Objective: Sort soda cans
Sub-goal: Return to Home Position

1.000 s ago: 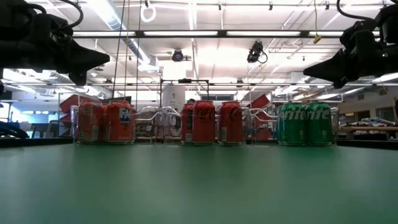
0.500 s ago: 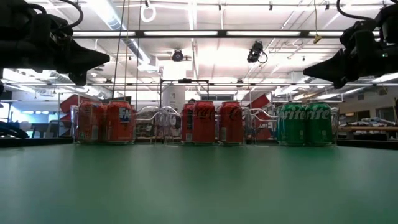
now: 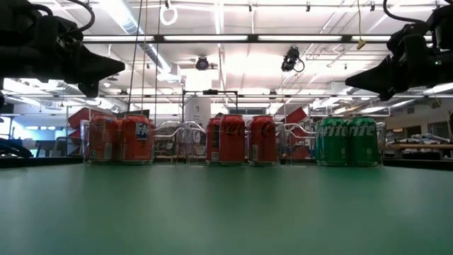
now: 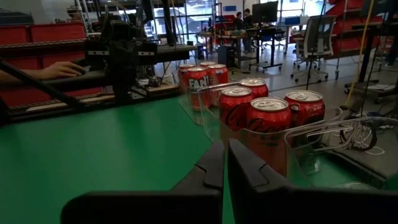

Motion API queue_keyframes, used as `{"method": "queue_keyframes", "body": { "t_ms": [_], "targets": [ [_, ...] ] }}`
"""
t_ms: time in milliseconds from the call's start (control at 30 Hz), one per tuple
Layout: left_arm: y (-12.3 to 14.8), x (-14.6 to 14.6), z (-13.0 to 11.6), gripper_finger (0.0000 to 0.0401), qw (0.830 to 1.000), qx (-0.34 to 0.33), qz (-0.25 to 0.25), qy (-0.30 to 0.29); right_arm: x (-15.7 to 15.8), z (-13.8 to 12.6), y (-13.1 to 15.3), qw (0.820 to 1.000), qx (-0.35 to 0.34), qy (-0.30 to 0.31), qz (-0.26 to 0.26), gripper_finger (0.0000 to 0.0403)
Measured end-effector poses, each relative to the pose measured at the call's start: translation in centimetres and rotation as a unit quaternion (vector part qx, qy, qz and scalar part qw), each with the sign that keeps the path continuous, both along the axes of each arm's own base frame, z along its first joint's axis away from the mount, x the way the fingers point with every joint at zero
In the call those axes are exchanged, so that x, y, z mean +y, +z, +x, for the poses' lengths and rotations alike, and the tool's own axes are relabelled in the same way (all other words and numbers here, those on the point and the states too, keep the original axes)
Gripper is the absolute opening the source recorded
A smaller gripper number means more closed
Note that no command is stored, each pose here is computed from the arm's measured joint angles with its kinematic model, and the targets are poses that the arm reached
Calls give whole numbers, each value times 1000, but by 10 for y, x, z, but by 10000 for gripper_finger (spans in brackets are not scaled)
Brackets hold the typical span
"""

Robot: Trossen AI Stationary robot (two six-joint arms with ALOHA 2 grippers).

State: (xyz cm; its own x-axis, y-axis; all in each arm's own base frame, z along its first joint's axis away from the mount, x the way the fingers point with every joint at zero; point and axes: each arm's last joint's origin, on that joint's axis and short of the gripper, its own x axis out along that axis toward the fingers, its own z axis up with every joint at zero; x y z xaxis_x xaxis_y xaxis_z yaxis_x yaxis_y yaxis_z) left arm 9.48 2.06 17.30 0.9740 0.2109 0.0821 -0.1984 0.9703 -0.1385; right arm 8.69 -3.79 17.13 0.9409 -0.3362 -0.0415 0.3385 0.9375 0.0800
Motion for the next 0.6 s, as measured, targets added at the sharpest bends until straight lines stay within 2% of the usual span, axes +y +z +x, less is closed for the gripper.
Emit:
{"method": "queue_keyframes", "body": {
  "t_ms": [600],
  "targets": [
    [0, 0, 0, 8, 1000, 0, 0, 0, 0, 0, 0, 1000, 0, 0, 0, 11]
  ]
}}
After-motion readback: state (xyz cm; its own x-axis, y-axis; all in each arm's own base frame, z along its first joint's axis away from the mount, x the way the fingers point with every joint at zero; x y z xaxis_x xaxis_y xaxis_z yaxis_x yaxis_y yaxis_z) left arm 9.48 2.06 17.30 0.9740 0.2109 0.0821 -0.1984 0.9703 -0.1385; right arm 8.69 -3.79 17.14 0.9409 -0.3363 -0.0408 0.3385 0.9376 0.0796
